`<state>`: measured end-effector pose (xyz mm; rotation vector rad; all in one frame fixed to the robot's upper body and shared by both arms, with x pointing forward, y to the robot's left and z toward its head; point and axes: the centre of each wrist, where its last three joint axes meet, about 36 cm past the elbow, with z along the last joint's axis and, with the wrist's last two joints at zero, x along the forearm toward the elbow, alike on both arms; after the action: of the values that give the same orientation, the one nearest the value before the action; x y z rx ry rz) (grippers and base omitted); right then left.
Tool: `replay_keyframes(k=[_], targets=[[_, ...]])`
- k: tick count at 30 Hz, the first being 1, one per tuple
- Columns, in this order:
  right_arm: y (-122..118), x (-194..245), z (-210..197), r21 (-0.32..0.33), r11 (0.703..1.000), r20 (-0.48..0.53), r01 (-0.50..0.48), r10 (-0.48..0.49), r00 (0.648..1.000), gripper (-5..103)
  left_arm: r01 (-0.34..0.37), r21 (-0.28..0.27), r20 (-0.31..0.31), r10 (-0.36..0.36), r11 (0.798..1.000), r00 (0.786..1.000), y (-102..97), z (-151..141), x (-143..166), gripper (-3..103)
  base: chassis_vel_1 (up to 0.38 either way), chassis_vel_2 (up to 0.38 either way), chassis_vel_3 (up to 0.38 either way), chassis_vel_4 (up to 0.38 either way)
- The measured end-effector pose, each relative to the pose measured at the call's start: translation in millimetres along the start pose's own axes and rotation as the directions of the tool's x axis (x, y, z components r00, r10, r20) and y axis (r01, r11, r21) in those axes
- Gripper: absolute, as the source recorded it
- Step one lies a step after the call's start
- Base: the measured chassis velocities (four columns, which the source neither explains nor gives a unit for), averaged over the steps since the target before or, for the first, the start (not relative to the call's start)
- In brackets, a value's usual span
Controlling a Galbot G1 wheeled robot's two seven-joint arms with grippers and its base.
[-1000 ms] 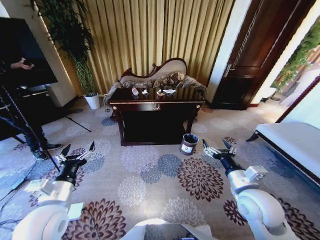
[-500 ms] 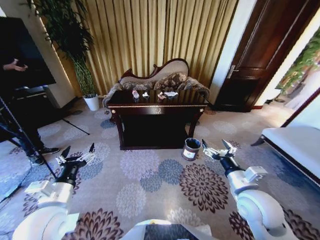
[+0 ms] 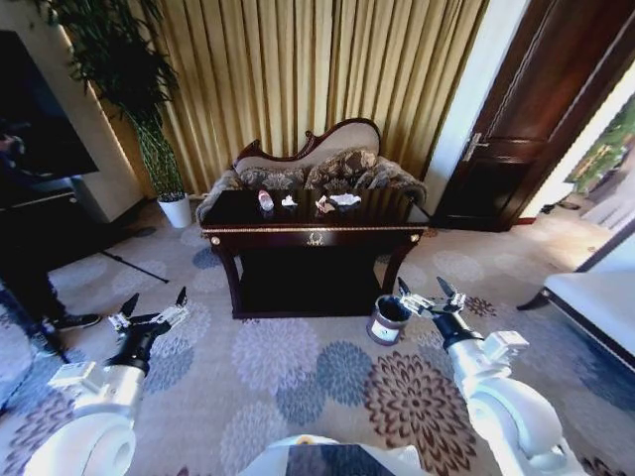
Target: Move to the front of the table and place the trash on the table into the trash bin.
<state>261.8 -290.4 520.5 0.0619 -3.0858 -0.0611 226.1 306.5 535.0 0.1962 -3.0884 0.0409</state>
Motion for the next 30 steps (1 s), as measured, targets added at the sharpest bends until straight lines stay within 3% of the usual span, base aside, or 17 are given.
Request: replay_keyframes(k=[19, 30], targets=[[5.1, 1.2, 4.3, 0.005, 1.000, -0.006, 0.006, -0.006, 1.000, 100, 0.000, 0.005, -0.008, 0.000, 1.000, 1.000, -0.7, 2.0, 1.9, 100, -0.338, 0.340, 0.339, -0.331], [6.8, -20.2, 7.6, -0.059, 0.998, -0.042, 0.008, -0.011, 0.999, 100, 0.019, -0.025, -0.001, -0.019, 1.000, 1.000, 9.1, 0.9, 7.3, 100, -0.066, 0.067, 0.042, -0.045]])
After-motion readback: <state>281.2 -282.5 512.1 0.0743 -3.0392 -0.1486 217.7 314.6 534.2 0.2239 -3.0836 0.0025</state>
